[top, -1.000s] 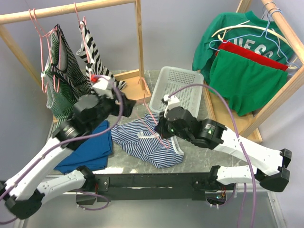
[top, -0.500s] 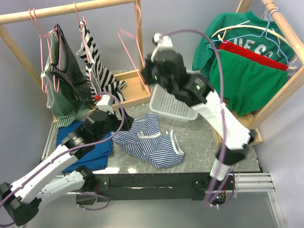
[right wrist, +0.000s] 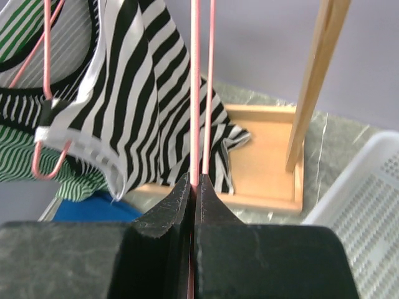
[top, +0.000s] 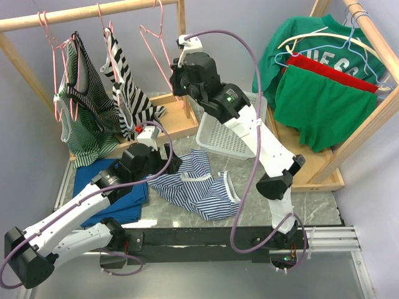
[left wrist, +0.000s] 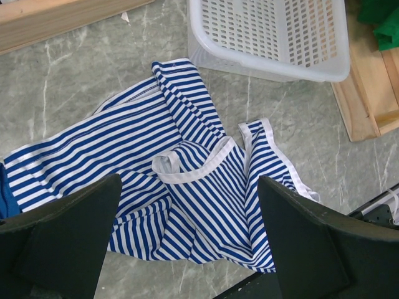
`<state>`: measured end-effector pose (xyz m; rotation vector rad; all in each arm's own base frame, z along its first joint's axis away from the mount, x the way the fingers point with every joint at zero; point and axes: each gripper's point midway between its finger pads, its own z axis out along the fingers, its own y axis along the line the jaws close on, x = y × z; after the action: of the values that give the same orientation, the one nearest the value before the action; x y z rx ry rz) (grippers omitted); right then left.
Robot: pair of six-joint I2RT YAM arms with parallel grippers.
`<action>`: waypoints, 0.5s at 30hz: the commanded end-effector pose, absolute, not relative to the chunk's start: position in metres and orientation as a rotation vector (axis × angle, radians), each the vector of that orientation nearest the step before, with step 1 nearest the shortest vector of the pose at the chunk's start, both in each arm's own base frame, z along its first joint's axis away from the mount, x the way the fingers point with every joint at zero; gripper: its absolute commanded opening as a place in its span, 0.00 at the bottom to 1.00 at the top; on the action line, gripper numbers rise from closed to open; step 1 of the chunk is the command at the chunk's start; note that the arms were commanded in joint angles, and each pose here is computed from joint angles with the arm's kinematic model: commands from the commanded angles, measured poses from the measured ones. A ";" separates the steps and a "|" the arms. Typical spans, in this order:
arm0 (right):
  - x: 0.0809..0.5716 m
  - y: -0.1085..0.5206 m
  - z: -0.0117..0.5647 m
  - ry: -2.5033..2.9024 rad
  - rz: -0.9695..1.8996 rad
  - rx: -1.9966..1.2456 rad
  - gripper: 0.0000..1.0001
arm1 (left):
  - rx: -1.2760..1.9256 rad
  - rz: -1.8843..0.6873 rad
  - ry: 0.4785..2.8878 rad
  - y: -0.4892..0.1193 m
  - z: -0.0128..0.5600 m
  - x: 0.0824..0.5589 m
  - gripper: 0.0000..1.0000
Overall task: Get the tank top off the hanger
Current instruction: Place the hanger at the clothesline.
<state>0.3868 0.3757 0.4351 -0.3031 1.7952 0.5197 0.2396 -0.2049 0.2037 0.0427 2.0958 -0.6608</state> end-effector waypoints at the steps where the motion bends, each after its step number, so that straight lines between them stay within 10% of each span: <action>1: 0.397 0.378 0.484 1.615 0.566 -0.282 0.00 | 0.073 -0.735 2.007 -0.217 0.232 0.245 0.96; 15: 0.444 0.378 0.490 1.528 0.580 -0.214 0.02 | 0.089 -0.742 2.027 -0.221 0.233 0.244 0.96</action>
<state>0.4267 0.3798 0.4749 -0.2488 1.6001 0.5564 0.2406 -0.2129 0.2044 0.0654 2.0937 -0.6932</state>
